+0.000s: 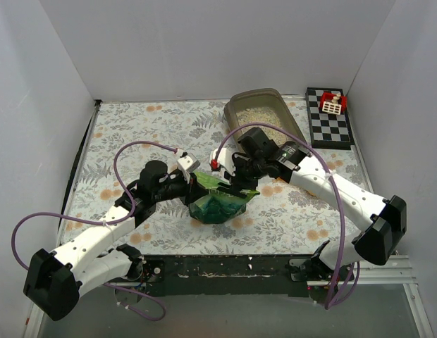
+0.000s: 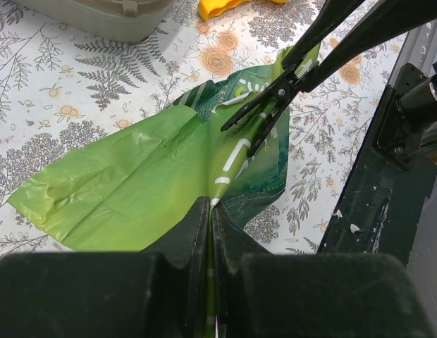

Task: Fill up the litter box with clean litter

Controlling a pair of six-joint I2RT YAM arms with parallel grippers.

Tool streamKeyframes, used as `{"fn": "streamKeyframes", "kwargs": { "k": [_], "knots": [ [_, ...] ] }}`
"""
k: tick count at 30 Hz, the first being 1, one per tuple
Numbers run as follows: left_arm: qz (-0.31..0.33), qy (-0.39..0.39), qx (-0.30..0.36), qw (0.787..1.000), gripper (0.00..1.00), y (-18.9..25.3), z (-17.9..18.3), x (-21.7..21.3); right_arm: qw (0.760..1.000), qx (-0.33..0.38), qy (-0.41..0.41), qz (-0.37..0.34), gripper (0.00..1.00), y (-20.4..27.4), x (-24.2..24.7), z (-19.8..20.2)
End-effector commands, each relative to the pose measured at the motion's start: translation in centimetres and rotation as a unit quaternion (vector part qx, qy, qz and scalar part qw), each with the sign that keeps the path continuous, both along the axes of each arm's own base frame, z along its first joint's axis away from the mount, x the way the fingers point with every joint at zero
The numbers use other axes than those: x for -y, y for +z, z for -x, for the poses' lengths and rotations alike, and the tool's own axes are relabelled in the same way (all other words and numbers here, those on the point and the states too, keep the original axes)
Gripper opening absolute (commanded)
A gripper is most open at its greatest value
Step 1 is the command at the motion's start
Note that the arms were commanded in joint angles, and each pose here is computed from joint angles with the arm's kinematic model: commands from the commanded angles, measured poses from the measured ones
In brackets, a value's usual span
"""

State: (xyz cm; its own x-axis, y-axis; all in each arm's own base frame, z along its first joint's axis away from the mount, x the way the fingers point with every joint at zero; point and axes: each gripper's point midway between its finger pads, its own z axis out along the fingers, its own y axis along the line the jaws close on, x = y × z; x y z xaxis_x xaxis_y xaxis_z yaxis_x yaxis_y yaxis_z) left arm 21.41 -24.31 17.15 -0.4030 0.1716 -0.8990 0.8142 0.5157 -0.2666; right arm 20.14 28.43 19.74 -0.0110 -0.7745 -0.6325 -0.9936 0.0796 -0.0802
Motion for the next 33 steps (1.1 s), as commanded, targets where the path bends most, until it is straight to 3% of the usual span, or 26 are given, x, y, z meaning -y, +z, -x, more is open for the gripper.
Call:
{"fn": "streamKeyframes", "kwargs": {
  "k": [1, 15, 29, 33],
  "knots": [
    [-0.017, 0.012, -0.016, 1.0, 0.0, -1.3, 0.4, -0.9, 0.993, -0.021, -0.019, 0.113, 0.01, -3.2, 4.7, 1.3],
    [-0.015, 0.013, -0.013, 1.0, 0.0, -1.0, 0.4, -0.9, 0.99, -0.023, -0.015, 0.136, 0.01, -3.3, 6.9, 2.6],
    [-0.015, 0.013, -0.014, 1.0, 0.0, -1.1, 0.3, -0.8, 0.989, -0.06, -0.031, 0.129, 0.01, -4.9, 4.3, 1.7],
    [-0.015, 0.014, -0.015, 1.0, 0.04, -1.1, 0.3, -0.8, 0.991, -0.061, -0.046, 0.11, 0.21, -4.1, 3.5, 1.4]
  ]
}}
